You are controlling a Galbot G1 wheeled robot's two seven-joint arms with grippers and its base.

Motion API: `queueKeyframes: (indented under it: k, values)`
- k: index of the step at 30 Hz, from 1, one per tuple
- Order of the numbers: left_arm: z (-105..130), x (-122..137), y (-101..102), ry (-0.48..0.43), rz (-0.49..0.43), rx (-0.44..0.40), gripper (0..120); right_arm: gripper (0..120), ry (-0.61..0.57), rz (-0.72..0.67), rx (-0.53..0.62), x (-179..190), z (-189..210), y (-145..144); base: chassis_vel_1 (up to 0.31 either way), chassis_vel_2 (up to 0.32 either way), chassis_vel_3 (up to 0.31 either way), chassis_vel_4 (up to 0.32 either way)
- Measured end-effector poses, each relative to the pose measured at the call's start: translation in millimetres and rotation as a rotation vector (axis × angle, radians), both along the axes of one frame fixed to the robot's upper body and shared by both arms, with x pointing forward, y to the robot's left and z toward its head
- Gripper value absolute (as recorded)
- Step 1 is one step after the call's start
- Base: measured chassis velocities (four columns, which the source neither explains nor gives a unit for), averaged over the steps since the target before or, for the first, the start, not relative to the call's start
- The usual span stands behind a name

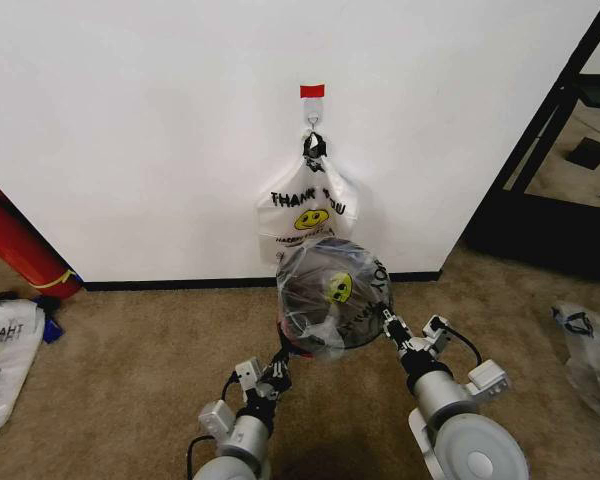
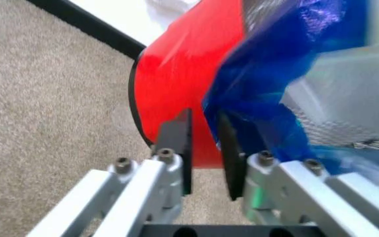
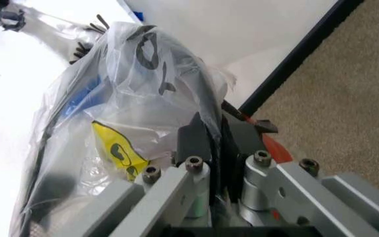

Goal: Pick up the garbage bag from the wall and place it over the trash bin.

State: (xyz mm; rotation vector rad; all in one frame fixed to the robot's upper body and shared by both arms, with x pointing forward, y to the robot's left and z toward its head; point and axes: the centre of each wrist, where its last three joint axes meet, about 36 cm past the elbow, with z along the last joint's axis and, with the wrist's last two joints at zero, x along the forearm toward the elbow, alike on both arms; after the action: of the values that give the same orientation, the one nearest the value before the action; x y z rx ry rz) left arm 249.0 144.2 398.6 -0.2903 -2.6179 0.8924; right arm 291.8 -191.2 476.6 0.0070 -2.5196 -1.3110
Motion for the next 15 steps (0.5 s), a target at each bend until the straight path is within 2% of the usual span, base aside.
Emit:
queueKeyframes:
  k: [3,6,7,11,12,15]
  values:
    - [15,-10,10,-0.016,-0.023,0.007,34,1,-0.002,-0.002,-0.011,3,-4,0,0.0,0.0,0.0,0.0]
    - [22,-14,15,-0.026,-0.035,0.018,41,1,-0.004,-0.003,-0.015,4,-5,-1,0.0,0.0,0.0,0.0]
    - [25,-16,18,-0.03,-0.039,0.027,48,1,-0.005,-0.004,-0.017,5,-6,-1,0.0,0.0,0.0,0.0]
    - [27,-17,24,-0.032,-0.045,0.056,63,1,-0.013,-0.013,-0.017,8,-5,-4,0.0,0.0,0.0,0.0]
    - [27,-17,24,-0.032,-0.045,0.056,63,1,-0.013,-0.013,-0.017,8,-5,-4,0.0,0.0,0.0,0.0]
    - [24,-19,28,-0.025,-0.037,0.076,76,1,-0.021,-0.014,-0.018,11,-4,-6,0.0,0.0,0.0,0.0]
